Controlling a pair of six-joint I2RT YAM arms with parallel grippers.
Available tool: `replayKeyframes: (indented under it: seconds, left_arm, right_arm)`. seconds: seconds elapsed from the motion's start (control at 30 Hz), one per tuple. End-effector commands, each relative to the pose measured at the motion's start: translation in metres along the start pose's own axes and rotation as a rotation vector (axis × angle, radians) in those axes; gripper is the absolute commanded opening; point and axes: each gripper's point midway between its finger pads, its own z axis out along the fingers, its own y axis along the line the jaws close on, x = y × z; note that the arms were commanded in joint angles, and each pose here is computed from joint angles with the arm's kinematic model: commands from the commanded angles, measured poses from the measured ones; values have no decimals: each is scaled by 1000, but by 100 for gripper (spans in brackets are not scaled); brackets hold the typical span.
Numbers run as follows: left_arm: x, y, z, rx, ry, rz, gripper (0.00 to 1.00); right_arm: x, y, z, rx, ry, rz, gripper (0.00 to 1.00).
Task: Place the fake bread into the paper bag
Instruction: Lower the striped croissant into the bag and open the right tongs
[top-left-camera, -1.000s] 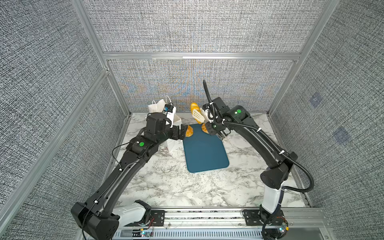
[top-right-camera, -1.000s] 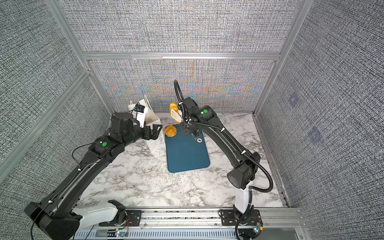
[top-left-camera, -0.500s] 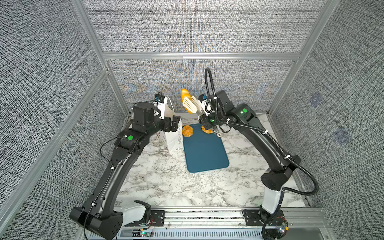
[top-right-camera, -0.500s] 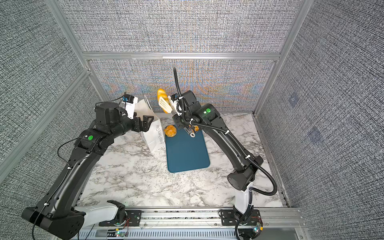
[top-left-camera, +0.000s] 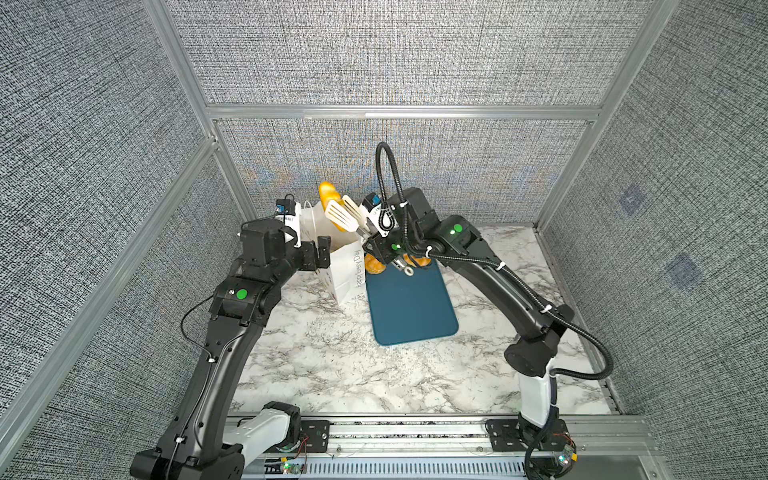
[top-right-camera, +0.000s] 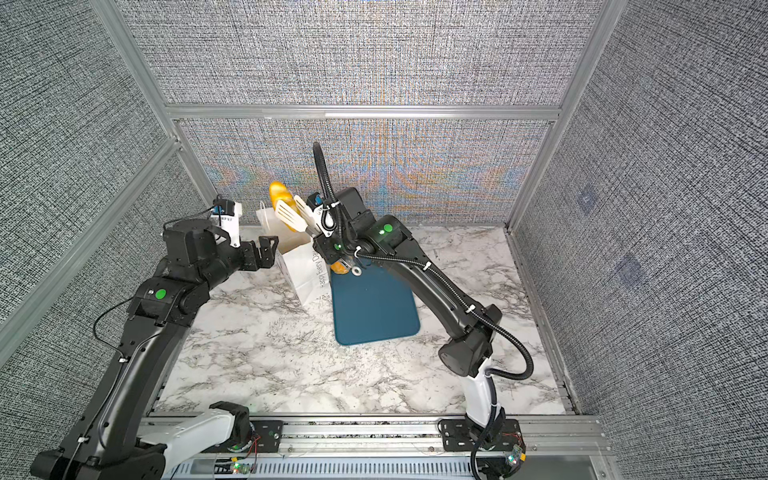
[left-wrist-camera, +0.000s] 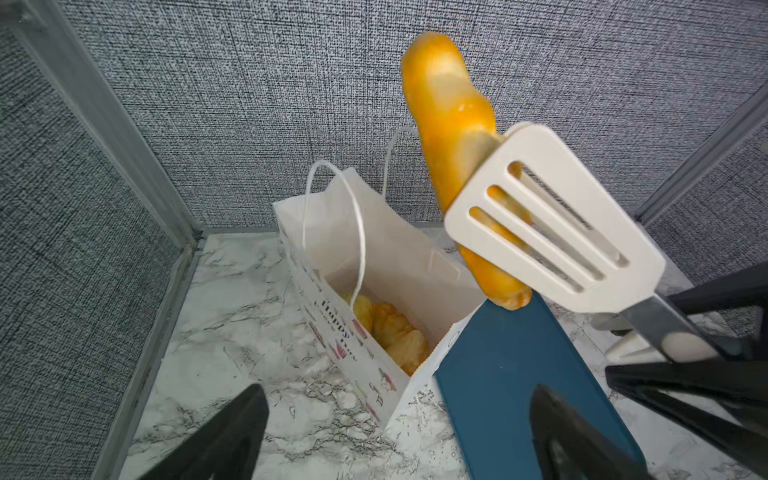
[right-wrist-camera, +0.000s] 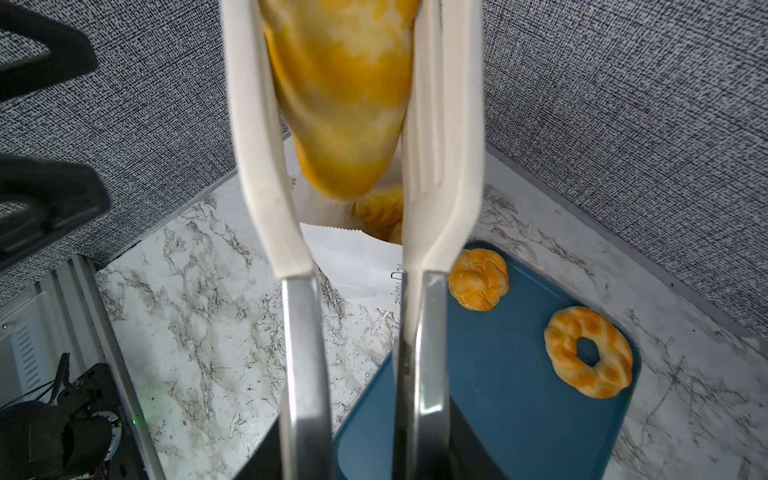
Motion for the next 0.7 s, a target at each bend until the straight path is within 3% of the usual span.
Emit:
replayKeyframes:
  seconds: [0.0, 0.67]
  left_arm:
    - [5, 10, -2, -25, 2, -31, 99]
    - [37, 26, 5, -42, 89, -27, 99]
  right_arm:
    - [-8, 2, 3, -10, -22, -24, 39]
    - [18, -13, 40, 61, 85, -16, 40]
